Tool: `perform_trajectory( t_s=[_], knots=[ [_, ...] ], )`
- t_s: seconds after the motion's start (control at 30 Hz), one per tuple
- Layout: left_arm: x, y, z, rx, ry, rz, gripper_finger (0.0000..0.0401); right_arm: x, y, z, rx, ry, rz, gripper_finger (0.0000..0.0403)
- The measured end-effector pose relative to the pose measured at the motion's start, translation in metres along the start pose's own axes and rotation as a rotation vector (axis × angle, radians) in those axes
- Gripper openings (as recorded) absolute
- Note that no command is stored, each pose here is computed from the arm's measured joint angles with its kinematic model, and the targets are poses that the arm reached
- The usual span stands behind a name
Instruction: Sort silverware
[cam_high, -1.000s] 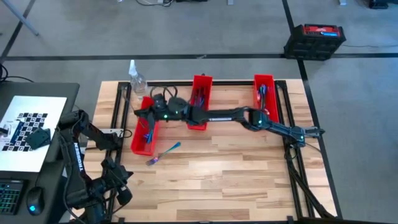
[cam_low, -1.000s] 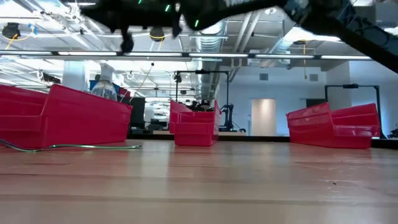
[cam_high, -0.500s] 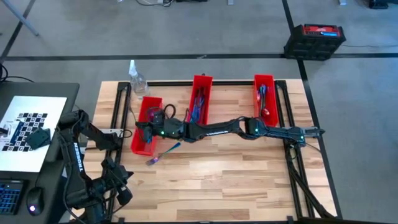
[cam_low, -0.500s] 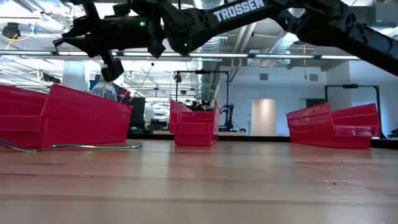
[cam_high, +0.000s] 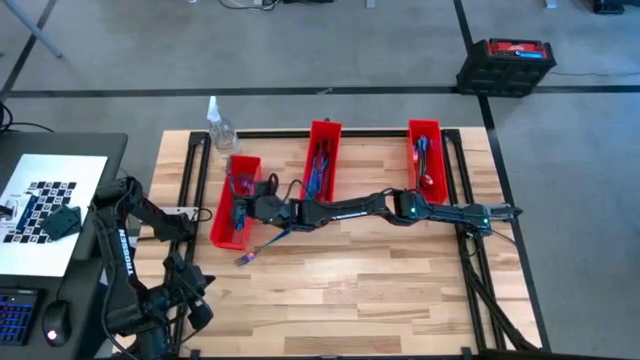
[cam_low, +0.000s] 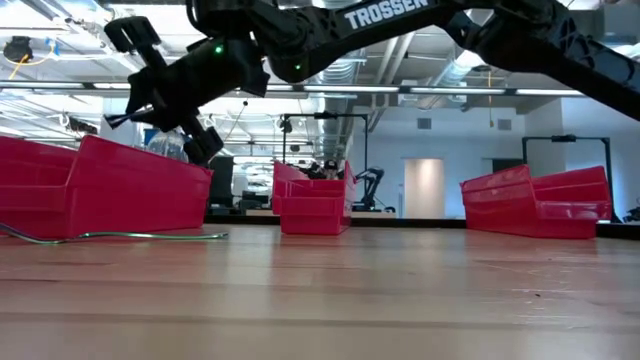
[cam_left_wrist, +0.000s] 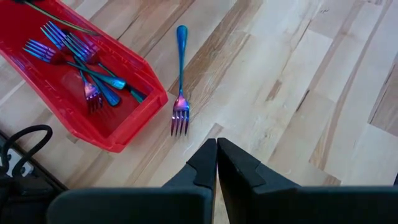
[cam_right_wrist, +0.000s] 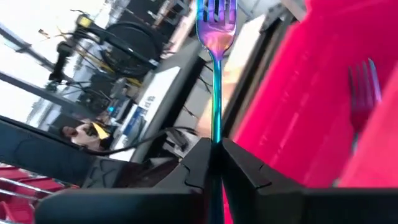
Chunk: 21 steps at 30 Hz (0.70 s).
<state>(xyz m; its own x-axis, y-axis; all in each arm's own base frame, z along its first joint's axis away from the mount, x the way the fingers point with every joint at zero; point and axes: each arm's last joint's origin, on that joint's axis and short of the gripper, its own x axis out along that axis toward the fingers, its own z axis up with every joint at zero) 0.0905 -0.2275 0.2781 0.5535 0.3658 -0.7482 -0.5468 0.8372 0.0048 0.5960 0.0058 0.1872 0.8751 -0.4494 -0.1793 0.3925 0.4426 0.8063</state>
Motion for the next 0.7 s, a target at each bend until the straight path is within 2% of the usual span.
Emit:
perform_trajectory(
  t_s=[0.17,0.3,0.4,0.5,0.6,0.7],
  knots=[
    [0.000,0.000,0.000,-0.001,-0.002,0.000,0.0000,0.000,-0.008,-0.004,0.055,0.037,-0.073,0.0045],
    [0.000,0.000,0.000,-0.002,-0.002,0.000,0.0000,-0.001,-0.005,-0.005,0.084,0.034,-0.061,0.0055],
    [0.000,0.000,0.000,-0.002,-0.002,0.000,0.0000,-0.001,-0.002,-0.005,0.042,0.033,-0.030,0.0062],
    [0.000,0.000,0.000,-0.004,-0.001,-0.002,0.0000,-0.005,0.011,0.001,-0.157,0.135,0.098,0.0067],
    [0.000,-0.001,0.000,-0.009,0.001,-0.008,0.0000,-0.016,0.032,0.009,-0.495,0.347,0.371,0.0070],
    [0.000,-0.001,0.000,-0.010,0.002,-0.008,0.0000,-0.037,0.047,0.008,-0.712,0.623,0.631,0.0070]
  ],
)
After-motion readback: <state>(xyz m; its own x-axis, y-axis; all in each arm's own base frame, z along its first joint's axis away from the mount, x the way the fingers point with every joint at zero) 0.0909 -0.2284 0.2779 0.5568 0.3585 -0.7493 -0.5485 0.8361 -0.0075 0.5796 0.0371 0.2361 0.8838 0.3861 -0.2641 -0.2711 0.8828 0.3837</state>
